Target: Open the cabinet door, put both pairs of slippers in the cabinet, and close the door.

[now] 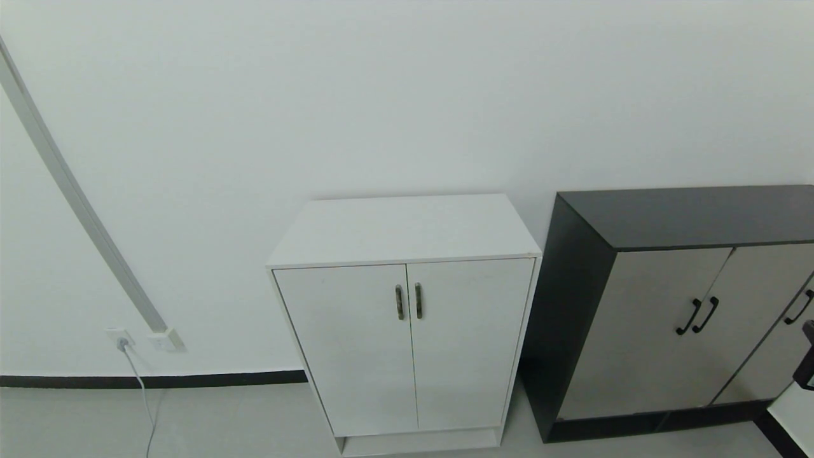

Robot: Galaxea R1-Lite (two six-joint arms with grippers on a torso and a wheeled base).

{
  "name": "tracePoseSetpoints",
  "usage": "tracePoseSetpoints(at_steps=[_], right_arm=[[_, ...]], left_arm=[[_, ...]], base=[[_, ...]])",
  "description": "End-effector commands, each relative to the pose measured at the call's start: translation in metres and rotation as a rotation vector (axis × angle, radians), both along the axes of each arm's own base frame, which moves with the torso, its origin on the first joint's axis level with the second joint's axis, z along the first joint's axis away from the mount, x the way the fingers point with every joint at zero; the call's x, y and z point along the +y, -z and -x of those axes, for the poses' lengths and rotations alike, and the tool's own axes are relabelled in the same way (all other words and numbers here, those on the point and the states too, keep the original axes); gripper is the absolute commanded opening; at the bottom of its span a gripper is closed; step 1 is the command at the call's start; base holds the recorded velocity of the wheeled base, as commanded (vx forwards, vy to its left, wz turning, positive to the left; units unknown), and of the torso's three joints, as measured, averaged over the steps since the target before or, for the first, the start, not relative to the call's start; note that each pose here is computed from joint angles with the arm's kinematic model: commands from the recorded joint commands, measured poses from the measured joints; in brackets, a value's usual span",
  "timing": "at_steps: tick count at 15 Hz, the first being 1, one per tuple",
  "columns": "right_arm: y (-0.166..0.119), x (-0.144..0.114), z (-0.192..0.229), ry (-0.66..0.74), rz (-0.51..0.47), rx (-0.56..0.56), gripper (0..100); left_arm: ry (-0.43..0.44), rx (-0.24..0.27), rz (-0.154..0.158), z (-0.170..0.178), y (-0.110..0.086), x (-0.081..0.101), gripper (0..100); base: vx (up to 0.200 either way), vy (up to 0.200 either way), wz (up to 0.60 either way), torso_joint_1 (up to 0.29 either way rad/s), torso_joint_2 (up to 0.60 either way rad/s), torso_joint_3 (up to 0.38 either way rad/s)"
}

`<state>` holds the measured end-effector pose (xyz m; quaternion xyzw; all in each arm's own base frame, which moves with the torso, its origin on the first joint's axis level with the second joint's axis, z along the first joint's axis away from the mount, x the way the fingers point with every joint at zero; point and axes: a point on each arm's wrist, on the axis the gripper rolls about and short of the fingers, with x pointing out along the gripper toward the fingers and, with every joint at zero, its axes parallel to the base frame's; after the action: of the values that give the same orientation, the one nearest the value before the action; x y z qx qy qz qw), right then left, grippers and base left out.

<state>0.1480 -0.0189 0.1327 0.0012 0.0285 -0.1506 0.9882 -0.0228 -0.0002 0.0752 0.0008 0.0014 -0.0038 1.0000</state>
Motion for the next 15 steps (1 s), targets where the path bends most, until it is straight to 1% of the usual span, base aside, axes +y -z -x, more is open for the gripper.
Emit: tracePoseSetpoints(at_steps=[1,7,10,12,15], right_arm=[[-0.01,0.002,0.021,-0.008,0.003,-0.041,0],[-0.006,0.008,0.07,-0.08,-0.008,-0.004,0],[0.001,0.011,0.091,-0.116,-0.015,0.025,0],[0.01,0.014,0.11,-0.151,-0.022,0.048,0],[0.021,0.017,0.128,-0.191,-0.027,0.059,0]], left_arm=[[0.0,0.0,0.0,0.0,0.0,0.0,0],[0.0,0.0,0.0,0.0,0.0,0.0,0],[0.0,0.0,0.0,0.0,0.0,0.0,0],[0.0,0.0,0.0,0.0,0.0,0.0,0],[0.0,0.002,0.0,0.0,0.0,0.0,0]], base=[[0.0,0.0,0.0,0.0,0.0,0.0],[0.0,0.0,0.0,0.0,0.0,0.0],[0.0,0.0,0.0,0.0,0.0,0.0],[0.0,0.0,0.0,0.0,0.0,0.0],[0.0,0.0,0.0,0.0,0.0,0.0]])
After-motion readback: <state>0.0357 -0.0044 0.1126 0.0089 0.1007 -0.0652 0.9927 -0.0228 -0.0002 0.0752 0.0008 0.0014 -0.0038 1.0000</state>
